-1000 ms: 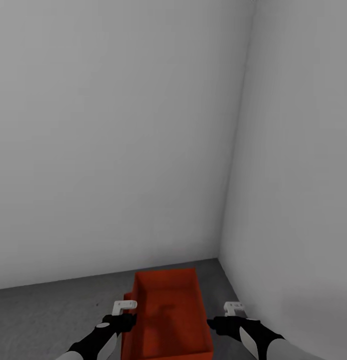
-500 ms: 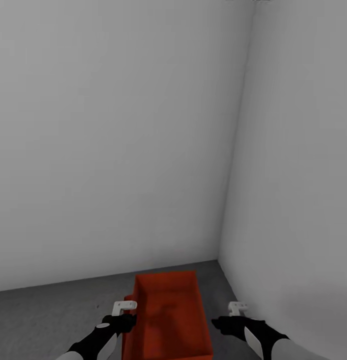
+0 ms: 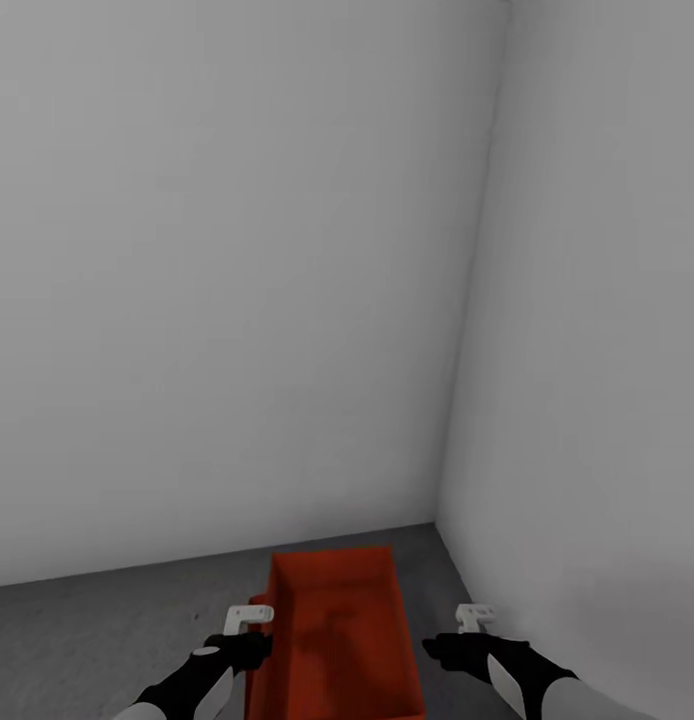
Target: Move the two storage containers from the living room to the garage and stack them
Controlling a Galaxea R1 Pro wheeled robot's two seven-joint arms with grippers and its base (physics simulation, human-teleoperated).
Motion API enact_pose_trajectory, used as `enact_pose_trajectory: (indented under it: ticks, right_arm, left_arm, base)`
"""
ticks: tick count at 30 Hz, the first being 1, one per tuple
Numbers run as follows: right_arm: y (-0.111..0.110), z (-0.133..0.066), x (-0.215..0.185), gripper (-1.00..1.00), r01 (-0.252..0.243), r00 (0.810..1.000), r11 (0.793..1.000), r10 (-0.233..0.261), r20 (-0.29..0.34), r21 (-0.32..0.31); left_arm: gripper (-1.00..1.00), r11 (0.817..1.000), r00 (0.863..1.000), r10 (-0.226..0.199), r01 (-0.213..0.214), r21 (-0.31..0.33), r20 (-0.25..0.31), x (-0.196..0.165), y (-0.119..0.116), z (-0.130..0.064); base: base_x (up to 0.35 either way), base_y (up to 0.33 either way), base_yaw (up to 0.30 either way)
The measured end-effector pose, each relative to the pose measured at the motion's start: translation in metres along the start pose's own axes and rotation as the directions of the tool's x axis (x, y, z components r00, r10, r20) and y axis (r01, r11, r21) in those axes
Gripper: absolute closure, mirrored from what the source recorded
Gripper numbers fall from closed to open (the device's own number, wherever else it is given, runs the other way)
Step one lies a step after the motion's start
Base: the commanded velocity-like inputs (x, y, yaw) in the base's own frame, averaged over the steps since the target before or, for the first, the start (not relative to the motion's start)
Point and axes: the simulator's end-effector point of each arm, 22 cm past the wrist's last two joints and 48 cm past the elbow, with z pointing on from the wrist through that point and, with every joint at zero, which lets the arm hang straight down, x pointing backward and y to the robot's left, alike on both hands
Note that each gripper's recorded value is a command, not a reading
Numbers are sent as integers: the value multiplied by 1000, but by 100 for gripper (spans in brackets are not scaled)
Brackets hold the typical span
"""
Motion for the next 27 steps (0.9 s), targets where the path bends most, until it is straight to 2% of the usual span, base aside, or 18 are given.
enact_pose_trajectory:
  ticks: [8, 12, 23, 27]
  right_arm:
    - [3, -10, 3, -100, -1, 1000, 1000, 1, -17, 1]
    - [3, -15, 36, -100, -12, 998, 1000, 12, -62, 3]
    - [7, -31, 82, -100, -30, 990, 1000, 30, -135, 5]
    - [7, -41, 122, -100, -41, 981, 999, 42, -187, 10]
  left_arm:
    - [-100, 1000, 999, -4, 4, -3, -33, 0, 0, -10]
    - [-100, 1000, 998, -2, 2, -2, -57, 3, -1, -15]
    - [-100, 1000, 995, -3, 2, -6, -104, 7, 1, -29]
    - [-100, 1000, 990, -3, 2, -10, -143, 34, 3, -36]
  base:
    - [0, 0, 0]
    - [0, 0, 0]
    - [0, 0, 0]
    - [0, 0, 0]
